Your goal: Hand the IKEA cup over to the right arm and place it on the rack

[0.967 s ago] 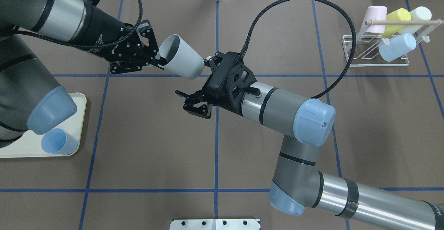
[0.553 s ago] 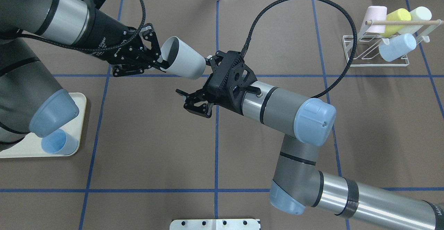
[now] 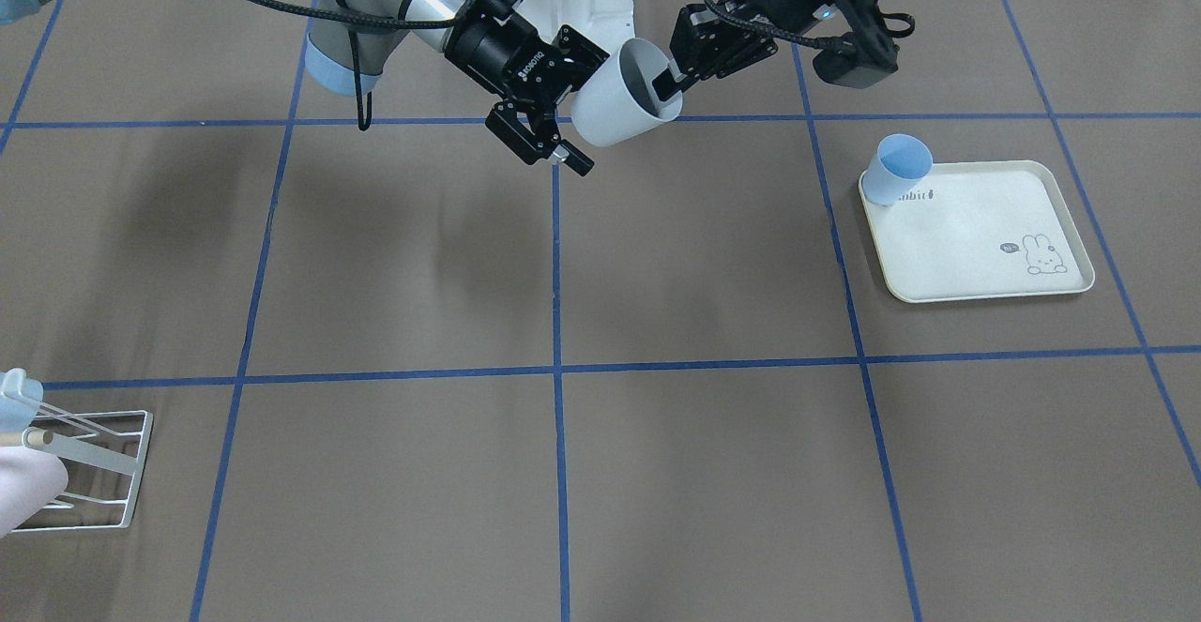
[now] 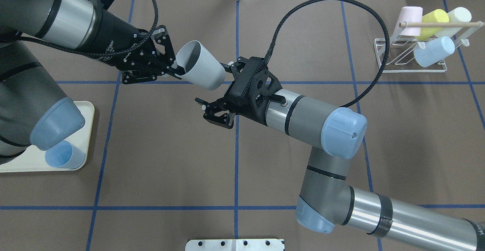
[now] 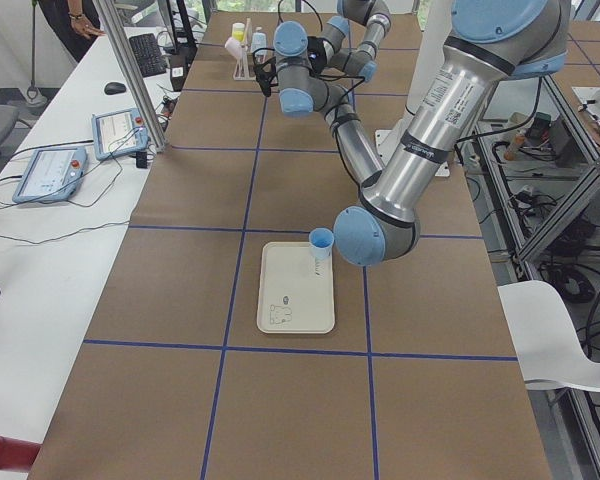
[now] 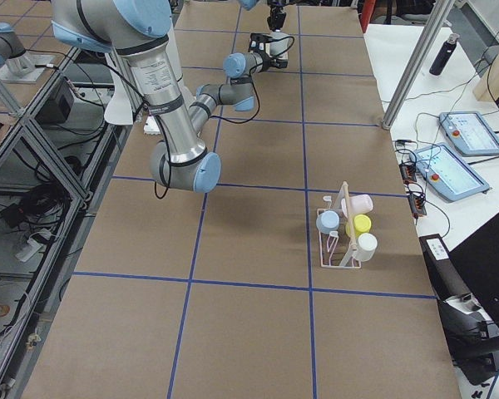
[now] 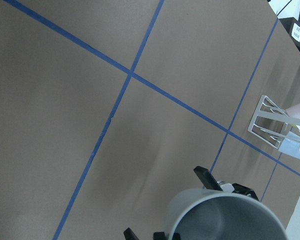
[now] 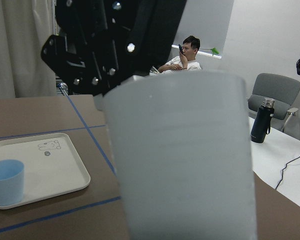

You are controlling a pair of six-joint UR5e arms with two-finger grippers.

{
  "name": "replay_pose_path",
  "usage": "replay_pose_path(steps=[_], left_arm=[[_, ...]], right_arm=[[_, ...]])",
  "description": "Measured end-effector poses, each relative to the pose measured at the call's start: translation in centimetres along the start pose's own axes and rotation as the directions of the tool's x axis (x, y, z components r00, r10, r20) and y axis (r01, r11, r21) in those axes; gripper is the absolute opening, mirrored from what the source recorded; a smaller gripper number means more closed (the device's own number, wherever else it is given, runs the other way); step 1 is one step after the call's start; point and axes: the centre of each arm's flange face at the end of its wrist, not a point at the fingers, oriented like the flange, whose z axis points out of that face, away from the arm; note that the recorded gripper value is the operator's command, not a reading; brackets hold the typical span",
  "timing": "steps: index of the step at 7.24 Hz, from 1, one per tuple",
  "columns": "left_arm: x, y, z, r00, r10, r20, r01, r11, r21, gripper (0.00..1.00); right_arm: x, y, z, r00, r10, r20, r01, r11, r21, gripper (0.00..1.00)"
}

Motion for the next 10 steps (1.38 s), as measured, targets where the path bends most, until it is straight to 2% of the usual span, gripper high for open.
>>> replay_pose_path(steps=[3, 4, 5, 6, 7, 8, 9, 10], left_arm=[[-0.2, -0.4, 0.4, 1.000, -0.008, 0.007, 0.008, 1.000, 0.006, 0.00], [-0.2, -0.4, 0.4, 1.000, -0.008, 0.007, 0.008, 1.000, 0.006, 0.00], [-0.2, -0.4, 0.4, 1.000, -0.008, 0.007, 0.008, 1.000, 0.007, 0.00], [-0.1, -0.4, 0.5, 1.000, -0.007, 0.006, 0.007, 1.000, 0.006, 0.00], [-0.1, -0.4, 0.5, 1.000, -0.007, 0.006, 0.007, 1.000, 0.006, 0.08], [0.0, -0.4, 0.5, 1.000, -0.006, 0.005, 0.006, 1.000, 0.006, 0.56], [0.2, -0.3, 0.5, 1.000, -0.004, 0.003, 0.004, 1.000, 0.005, 1.00], [0.5, -0.2, 0.4, 1.000, 0.013, -0.001, -0.013, 1.000, 0.004, 1.00]], right_arm=[[0.2, -0.9, -0.1, 1.000, 0.001, -0.002, -0.001, 1.000, 0.016, 0.99], [0.2, -1.0, -0.1, 1.000, 0.000, -0.003, 0.000, 1.000, 0.018, 0.91], [0.4, -1.1, -0.2, 1.000, -0.001, -0.005, 0.001, 1.000, 0.020, 0.69], [0.6, -1.3, -0.2, 1.000, -0.007, -0.008, 0.007, 1.000, 0.024, 0.60], [0.8, -1.5, -0.4, 1.000, -0.018, -0.011, 0.018, 0.999, 0.027, 0.53], [0.9, -1.5, -0.5, 1.000, -0.025, -0.012, 0.026, 0.999, 0.028, 0.48], [0.9, -1.4, -0.6, 1.000, -0.028, -0.014, 0.029, 0.999, 0.027, 0.46], [1.0, -1.3, -0.6, 0.999, -0.030, -0.014, 0.030, 0.999, 0.024, 0.46]])
